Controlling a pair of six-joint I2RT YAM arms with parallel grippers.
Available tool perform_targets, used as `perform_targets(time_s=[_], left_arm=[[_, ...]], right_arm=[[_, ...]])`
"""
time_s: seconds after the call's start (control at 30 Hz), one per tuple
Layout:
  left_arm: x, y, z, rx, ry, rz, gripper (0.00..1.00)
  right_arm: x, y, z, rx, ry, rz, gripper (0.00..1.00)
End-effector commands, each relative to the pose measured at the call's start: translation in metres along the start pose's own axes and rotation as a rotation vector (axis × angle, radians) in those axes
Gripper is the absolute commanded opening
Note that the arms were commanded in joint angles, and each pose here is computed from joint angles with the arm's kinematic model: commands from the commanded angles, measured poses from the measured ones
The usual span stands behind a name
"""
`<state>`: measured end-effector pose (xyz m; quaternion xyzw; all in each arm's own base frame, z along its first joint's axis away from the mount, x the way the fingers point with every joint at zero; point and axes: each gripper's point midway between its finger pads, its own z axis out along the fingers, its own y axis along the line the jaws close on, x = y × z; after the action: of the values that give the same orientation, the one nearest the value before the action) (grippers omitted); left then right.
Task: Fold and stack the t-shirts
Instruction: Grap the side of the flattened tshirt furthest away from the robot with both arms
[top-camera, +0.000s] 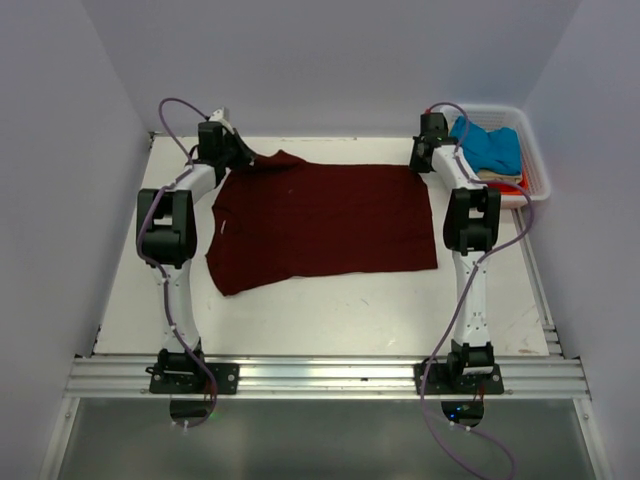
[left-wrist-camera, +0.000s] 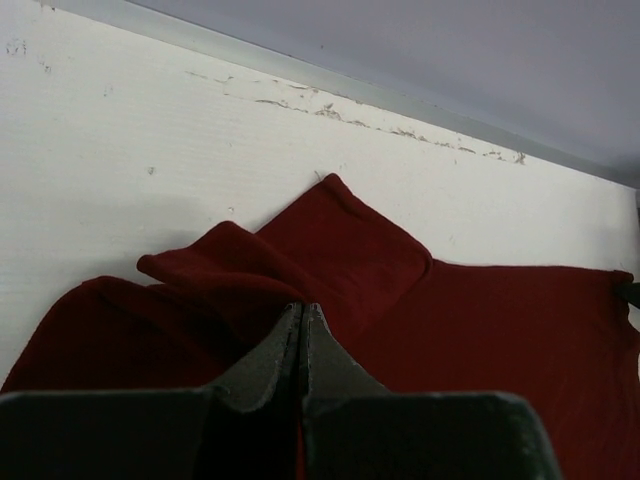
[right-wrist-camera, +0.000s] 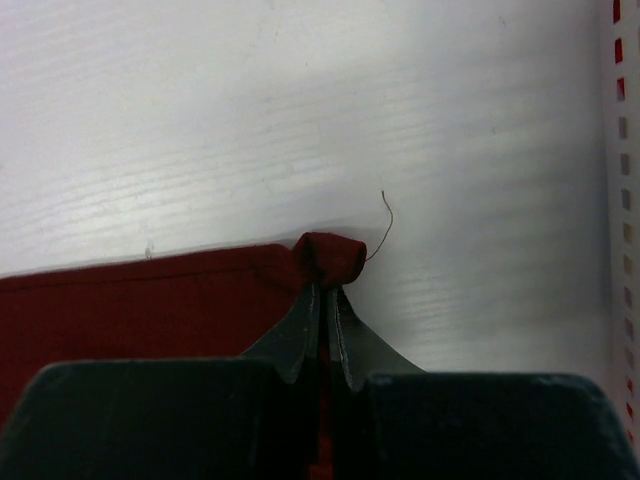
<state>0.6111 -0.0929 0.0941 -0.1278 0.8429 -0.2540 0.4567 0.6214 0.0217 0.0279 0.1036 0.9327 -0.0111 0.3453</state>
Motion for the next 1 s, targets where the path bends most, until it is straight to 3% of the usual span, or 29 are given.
perform_targets(time_s=[0.0,0.33,0.37,0.5,0.53,0.63,0.8,0.97], left_arm=[[-0.039,-0.025,-0.025,0.058,-0.085,0.063,0.00],[-0.049,-0.036,-0.034,0.082,-0.108,0.080,0.00],[-0.049,-0.036,-0.034,0.083,-0.108,0.080,0.00],[-0.047,-0.037,-0.033,0.092,-0.101,0.075,0.00],[-0.046,-0.037,-0.033,0.095,-0.097,0.074,0.00],[-0.044,-0.037,-0.031,0.100,-0.091,0.066,0.00],[-0.044,-0.038,-0.028,0.107,-0.088,0.063,0.00],[-0.047,-0.039,-0.030,0.105,-0.090,0.074,0.00]], right_arm=[[-0.006,-0.001,-0.030,-0.004,0.004,0.020,0.00],[-0.030,-0.003,-0.065,0.002,-0.064,0.029,0.00],[-0.032,-0.003,-0.067,0.000,-0.070,0.030,0.04],[-0.040,-0.002,-0.068,0.004,-0.075,0.024,0.37],[-0.037,-0.003,-0.063,0.011,-0.066,0.023,0.52],[-0.038,-0.004,-0.055,0.021,-0.062,0.019,0.64],[-0.043,-0.001,-0.040,0.025,-0.066,0.021,0.64],[-0.030,-0.002,-0.015,0.039,-0.041,0.017,0.58]])
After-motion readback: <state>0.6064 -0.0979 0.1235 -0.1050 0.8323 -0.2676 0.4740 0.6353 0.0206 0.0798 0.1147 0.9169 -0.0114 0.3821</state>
